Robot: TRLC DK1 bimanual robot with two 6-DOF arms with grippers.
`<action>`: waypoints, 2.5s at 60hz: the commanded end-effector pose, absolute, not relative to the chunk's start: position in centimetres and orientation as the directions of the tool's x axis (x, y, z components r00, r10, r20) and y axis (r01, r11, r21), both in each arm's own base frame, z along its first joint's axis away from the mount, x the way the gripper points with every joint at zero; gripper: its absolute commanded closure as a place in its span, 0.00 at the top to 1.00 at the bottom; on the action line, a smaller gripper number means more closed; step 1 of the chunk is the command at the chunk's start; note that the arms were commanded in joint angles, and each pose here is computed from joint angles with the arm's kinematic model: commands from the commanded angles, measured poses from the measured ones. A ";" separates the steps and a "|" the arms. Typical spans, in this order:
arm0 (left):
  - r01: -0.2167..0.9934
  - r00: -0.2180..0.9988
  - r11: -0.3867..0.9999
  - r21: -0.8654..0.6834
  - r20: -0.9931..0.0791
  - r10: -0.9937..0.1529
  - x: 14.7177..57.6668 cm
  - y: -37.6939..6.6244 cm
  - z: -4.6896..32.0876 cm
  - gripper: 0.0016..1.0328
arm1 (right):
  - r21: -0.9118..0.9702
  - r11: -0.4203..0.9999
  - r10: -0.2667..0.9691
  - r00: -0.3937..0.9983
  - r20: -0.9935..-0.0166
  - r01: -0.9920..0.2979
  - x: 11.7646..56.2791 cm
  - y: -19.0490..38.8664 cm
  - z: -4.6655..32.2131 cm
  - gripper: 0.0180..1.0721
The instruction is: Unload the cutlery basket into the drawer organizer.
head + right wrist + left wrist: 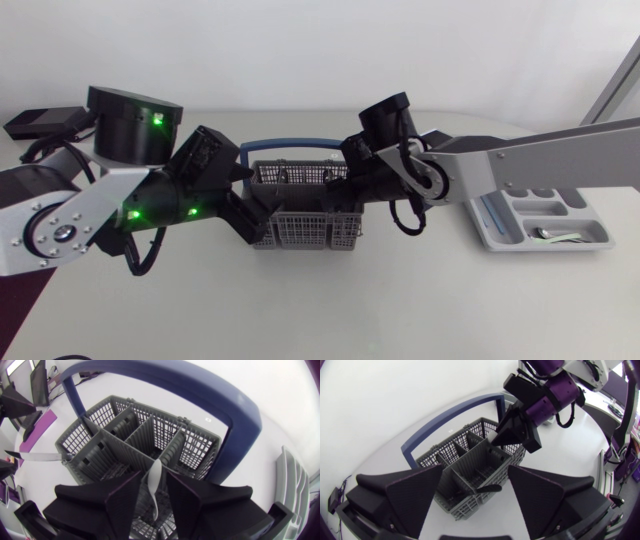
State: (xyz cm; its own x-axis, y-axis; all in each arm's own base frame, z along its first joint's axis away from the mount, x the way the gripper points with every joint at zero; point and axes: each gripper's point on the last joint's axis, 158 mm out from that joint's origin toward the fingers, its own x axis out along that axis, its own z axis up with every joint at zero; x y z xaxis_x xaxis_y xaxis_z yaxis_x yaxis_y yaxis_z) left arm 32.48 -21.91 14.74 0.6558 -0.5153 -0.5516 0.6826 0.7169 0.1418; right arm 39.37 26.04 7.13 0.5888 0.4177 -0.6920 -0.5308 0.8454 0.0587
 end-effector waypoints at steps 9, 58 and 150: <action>0.680 0.661 0.715 0.162 -0.557 -0.503 32.3 -21.2 13.9 0.88 | 0.073 0.860 0.409 0.598 -0.689 -0.505 40.1 25.9 6.7 0.16; 0.687 0.658 0.709 0.162 -0.553 -0.511 31.9 -21.5 14.0 0.88 | 0.136 0.800 0.550 0.625 -0.554 -0.584 36.8 25.9 11.4 0.07; 0.687 0.658 0.709 0.158 -0.551 -0.514 32.1 -21.8 14.5 0.88 | -0.020 0.986 0.137 0.884 -0.448 -0.163 35.4 -11.3 15.5 0.07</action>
State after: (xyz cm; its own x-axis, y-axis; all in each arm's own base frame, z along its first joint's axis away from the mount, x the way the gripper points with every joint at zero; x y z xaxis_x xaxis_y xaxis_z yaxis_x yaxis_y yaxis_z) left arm 32.27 -21.86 15.00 0.6627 -0.5213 -0.5377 0.6826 0.7158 0.1472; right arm 35.13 -9.16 16.47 0.8860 0.1579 -0.4360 -0.1665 0.9859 0.0188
